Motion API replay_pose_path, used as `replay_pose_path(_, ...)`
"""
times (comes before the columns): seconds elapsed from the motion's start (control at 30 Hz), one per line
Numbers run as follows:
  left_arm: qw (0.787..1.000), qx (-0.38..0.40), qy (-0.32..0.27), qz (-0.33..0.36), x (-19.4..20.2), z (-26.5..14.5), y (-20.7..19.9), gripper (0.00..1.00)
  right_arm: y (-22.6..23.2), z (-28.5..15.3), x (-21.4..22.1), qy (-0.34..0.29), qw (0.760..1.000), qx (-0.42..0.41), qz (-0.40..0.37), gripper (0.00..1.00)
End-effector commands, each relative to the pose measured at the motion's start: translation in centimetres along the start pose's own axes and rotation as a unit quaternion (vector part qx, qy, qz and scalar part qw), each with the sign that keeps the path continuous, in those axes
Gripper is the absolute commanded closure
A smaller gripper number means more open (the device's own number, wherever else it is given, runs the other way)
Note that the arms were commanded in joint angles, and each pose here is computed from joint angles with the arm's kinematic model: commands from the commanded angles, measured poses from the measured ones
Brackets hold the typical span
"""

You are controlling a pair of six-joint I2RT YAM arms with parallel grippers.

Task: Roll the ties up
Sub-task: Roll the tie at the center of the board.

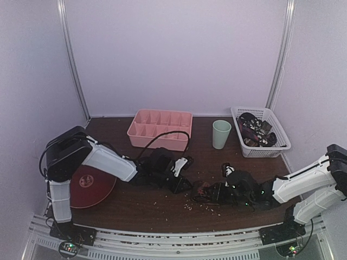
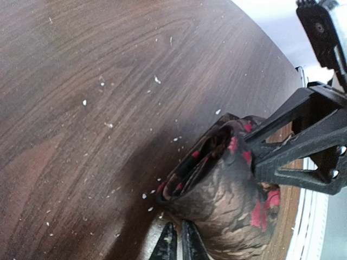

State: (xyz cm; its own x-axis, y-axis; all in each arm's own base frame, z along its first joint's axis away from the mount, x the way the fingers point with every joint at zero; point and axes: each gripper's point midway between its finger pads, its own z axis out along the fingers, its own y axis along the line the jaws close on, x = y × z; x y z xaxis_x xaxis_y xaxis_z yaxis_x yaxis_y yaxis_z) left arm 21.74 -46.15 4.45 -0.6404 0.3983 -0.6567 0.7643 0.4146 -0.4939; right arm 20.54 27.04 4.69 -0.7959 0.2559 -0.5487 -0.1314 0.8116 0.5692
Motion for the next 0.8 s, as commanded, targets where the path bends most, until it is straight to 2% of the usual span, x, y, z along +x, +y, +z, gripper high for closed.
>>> replay_pose_path(0.0, 0.998, 0.035, -0.047, 0.022, -3.8, -1.2, -3.2, 0.94, -2.6, 0.4, 1.4, 0.028, 0.998, 0.052, -0.029, 0.69)
replay_pose_path(0.17, 0.999, 0.022, -0.041, 0.020, -3.8, -1.3, -2.9, 0.93, -2.7, 0.4, 1.2, 0.025, 0.997, 0.060, -0.034, 0.68)
replay_pose_path(0.37, 0.996, -0.083, -0.014, 0.018, -2.2, -1.7, 0.9, 0.90, -2.9, 0.3, 1.2, 0.025, 0.997, 0.065, -0.034, 0.71)
replay_pose_path(0.47, 0.995, -0.104, -0.001, 0.012, -1.0, -1.7, 2.0, 0.91, -3.2, 0.2, 1.1, 0.021, 0.997, 0.070, -0.033, 0.72)
replay_pose_path(0.57, 0.996, -0.093, 0.006, 0.007, -0.3, -1.1, 2.0, 0.92, -3.8, 0.2, 0.9, 0.011, 0.997, 0.076, -0.031, 0.72)
replay_pose_path(0.77, 1.000, -0.011, 0.001, 0.005, -0.5, 0.4, -0.4, 0.95, -4.4, 0.6, 1.4, 0.022, 0.996, 0.077, -0.026, 0.72)
